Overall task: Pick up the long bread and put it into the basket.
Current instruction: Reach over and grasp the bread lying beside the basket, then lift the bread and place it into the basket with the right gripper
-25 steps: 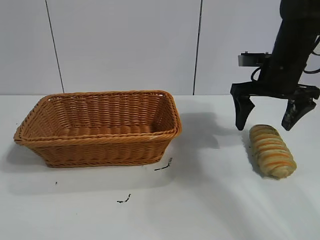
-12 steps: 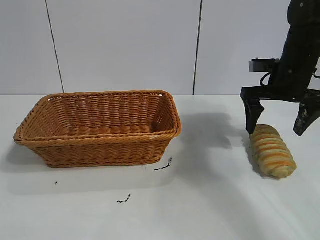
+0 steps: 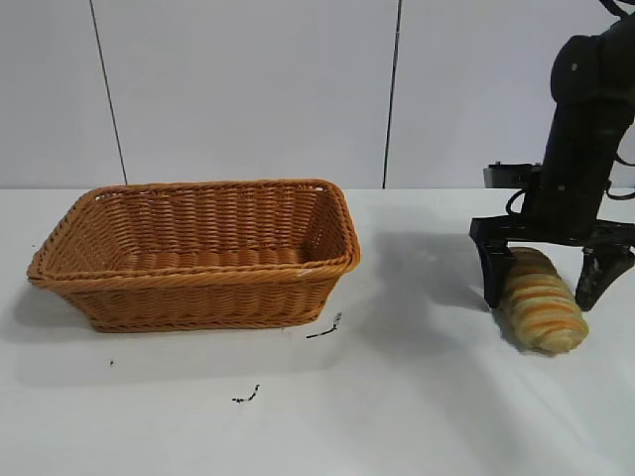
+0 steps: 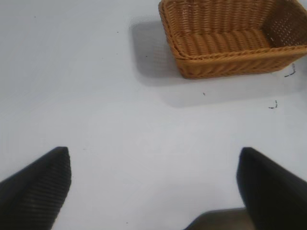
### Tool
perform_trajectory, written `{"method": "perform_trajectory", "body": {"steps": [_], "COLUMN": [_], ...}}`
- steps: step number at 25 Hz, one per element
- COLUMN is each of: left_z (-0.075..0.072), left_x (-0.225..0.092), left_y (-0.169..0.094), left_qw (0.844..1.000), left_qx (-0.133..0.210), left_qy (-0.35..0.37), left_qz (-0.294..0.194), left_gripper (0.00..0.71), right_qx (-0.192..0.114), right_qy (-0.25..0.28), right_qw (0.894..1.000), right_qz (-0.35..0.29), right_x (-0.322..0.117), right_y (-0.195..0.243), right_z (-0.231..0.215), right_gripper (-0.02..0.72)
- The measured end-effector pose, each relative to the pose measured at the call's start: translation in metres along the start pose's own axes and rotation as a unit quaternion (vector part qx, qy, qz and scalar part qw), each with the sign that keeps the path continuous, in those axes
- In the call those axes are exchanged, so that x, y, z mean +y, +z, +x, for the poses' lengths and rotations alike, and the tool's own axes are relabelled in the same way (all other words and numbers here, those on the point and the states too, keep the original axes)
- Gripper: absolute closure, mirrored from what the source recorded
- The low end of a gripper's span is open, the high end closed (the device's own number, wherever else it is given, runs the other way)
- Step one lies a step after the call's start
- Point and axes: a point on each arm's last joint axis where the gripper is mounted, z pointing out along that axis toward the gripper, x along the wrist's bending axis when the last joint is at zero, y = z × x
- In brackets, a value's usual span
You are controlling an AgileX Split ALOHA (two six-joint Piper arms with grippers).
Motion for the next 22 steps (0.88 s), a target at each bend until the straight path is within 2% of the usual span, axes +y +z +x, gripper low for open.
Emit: {"method": "perform_trajectory", "body": {"steps": [2,7,15,22], "left_z": [0.000,0.000,0.000,0.000], "left_x": [0.000,0.000,0.000,0.000], "left_y": [0.000,0.000,0.000,0.000], "left_qw": [1.000,1.000,1.000,1.000], "left_qx": [0.000,0.000,0.000,0.000], "left_qy": [0.000,0.000,0.000,0.000], "left_qz": [0.000,0.000,0.000,0.000], "left_gripper": [0.018,0.018,0.018,0.018], "right_qx": [0.001,0.001,-0.004,-0.003], "right_qy": [0.001,-0.009,-0.027,-0.097], "right_qw": [1.000,1.000,0.992,0.980], "right_qz": [0.002,-0.014,-0.119,-0.173], "right_x": [0.000,0.001,0.014,0.023], "right_y": [0.000,-0.020,-0.131,-0.159], "right_z": [0.000,0.001,0.010,0.071], "right_gripper": [0.561,0.566,0.575,0.575]}}
